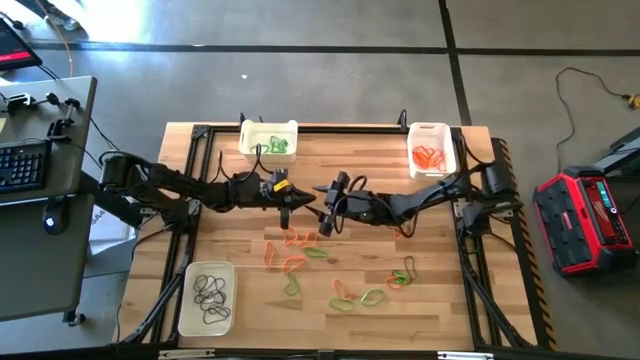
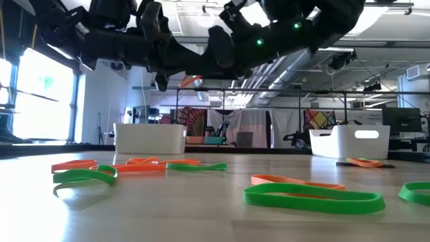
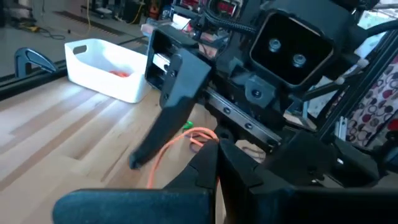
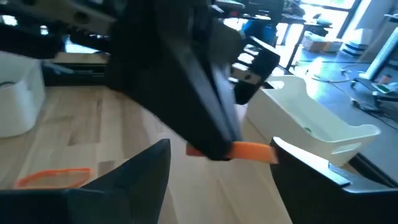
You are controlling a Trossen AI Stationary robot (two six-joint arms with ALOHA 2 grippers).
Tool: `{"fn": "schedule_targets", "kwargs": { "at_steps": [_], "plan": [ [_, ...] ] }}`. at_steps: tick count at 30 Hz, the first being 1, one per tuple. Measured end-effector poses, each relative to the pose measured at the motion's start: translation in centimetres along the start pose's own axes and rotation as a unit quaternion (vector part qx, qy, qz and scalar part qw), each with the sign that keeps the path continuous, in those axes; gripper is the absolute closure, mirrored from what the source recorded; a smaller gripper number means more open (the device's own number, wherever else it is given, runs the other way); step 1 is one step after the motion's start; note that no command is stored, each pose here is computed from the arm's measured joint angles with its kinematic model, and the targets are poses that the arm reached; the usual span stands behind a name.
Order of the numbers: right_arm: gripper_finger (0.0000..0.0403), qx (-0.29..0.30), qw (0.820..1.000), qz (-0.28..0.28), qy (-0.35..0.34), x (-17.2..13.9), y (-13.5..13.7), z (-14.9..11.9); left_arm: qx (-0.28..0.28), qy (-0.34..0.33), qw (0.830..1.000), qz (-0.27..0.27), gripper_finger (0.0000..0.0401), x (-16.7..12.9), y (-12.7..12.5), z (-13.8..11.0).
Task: Sort rubber bands into baskets
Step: Put the orange rubber band into the top right white bin
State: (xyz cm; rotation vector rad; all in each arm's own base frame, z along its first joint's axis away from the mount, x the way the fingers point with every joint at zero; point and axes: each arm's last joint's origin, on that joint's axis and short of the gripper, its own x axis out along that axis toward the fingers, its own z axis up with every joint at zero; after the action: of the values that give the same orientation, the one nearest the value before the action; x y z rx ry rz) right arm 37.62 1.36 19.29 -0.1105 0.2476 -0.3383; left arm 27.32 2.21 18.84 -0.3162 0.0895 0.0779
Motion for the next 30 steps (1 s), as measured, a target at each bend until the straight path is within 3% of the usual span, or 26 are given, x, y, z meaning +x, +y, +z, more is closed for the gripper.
{"fn": "schedule_targets", "kwargs": {
  "at_steps": [5,13,19,23,30],
  "plan": [
    [0.0191,0.01,1.0,-0.002,-0.005,0.2,0.1,0.4,0.008,-0.001,1.0,0.005,0.0401,0.0,0.0,0.0],
    [0.0388,0.019,1.0,-0.021,0.007,0.2,0.0,0.1,0.014,-0.007,1.0,0.006,0.0364,0.0,-0.3,0.0],
    [0.039,0.019,0.998,-0.034,0.044,-0.3,-0.3,-0.1,0.023,-0.011,0.999,0.029,0.0302,0.0,-0.3,-0.1],
    [0.0399,0.007,0.995,-0.076,0.069,-1.4,-1.1,0.6,0.027,-0.015,0.999,0.041,0.0266,0.0,-0.2,0.0],
    [0.0401,0.01,0.982,-0.147,0.12,-4.7,-4.0,2.8,0.028,-0.015,0.999,0.044,0.0238,0.0,-0.2,0.0]
  ]
}}
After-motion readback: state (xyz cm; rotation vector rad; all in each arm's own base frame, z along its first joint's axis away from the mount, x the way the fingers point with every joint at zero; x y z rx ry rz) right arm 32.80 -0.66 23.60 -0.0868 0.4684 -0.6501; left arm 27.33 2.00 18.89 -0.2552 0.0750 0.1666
